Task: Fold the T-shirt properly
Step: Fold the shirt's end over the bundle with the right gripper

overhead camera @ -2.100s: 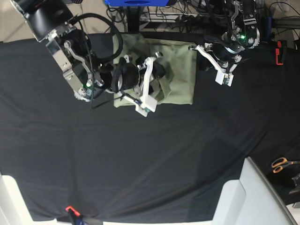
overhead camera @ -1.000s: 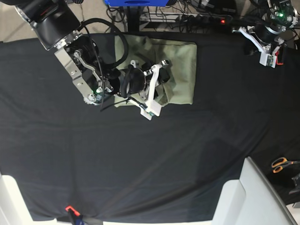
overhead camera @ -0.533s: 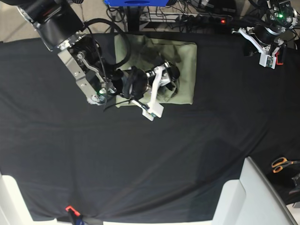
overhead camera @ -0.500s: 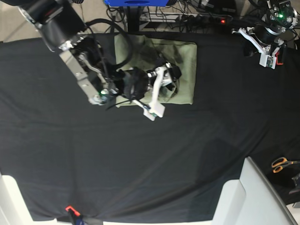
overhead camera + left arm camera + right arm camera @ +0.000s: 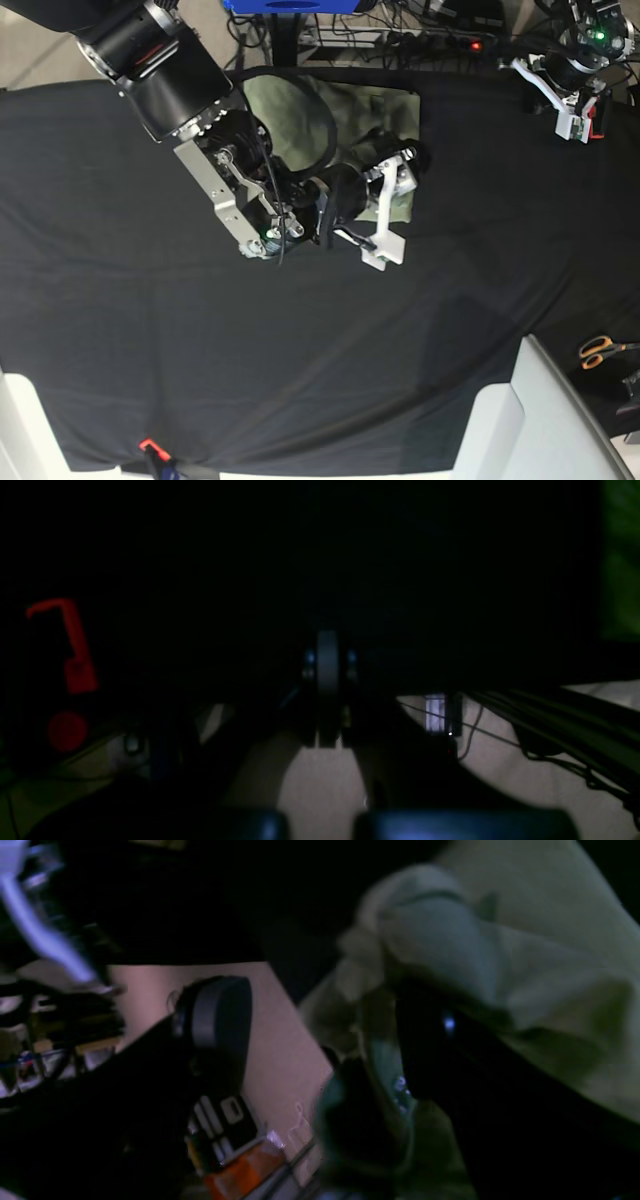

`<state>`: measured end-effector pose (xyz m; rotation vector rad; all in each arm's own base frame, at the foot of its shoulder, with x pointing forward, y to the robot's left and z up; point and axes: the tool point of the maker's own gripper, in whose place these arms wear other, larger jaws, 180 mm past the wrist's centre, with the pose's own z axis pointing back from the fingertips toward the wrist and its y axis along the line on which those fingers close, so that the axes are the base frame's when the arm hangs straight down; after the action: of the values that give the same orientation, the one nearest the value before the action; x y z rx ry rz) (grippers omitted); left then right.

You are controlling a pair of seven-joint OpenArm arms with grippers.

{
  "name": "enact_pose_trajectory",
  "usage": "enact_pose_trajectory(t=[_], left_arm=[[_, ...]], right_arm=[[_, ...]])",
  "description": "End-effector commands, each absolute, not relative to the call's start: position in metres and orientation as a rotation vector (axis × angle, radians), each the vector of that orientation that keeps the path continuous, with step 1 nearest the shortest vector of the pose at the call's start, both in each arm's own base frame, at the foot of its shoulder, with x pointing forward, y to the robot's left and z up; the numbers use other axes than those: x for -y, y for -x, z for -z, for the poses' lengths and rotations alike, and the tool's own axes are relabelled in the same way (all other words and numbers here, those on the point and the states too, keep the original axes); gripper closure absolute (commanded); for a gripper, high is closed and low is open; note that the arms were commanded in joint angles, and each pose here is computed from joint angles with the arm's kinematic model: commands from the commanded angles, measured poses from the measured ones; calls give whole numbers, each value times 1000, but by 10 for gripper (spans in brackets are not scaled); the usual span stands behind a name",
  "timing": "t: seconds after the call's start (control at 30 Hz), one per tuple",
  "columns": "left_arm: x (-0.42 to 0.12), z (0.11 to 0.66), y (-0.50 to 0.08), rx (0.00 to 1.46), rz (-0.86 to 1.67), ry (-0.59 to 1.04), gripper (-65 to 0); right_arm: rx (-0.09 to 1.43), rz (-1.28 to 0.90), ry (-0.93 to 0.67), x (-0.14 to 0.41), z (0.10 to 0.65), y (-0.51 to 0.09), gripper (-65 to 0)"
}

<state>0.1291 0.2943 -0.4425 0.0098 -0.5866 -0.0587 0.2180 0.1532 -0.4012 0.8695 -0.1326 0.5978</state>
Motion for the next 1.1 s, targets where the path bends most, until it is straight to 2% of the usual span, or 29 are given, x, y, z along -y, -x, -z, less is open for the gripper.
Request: enact_pose_trajectory(t=[0.0,0.13,0.2,0.33,0.37,0.43,0.7,1.07], left_arm=[[-300,437,-132,605,67,-19,0],[-305,438,-131,596,68,-23,0],[-305,438,-131,596,68,-23,0],[-305,438,-132,598,71,-25,0],[-305,437,-133,602,73,-26,0],[-304,435,-141,622,69,-24,0],[-303,435,-144,626,66,-20,0],[-303,436,-141,618,66,-20,0]], right_arm=[[203,-615,-911,-161,376,-236,-426],[301,-648,-867,-128,361,-252,-405],[322,-659,-826,-103,365,-247,-305],[279,-645,-809,-88,382,-225,-24],[265,-639,-810,-87,386,-220,0],[261,-636,-818,-89,386,-217,-21],[282,-641,-852,-115,374,-233,-6],[249,-484,-819,-121,414,-279,-6]])
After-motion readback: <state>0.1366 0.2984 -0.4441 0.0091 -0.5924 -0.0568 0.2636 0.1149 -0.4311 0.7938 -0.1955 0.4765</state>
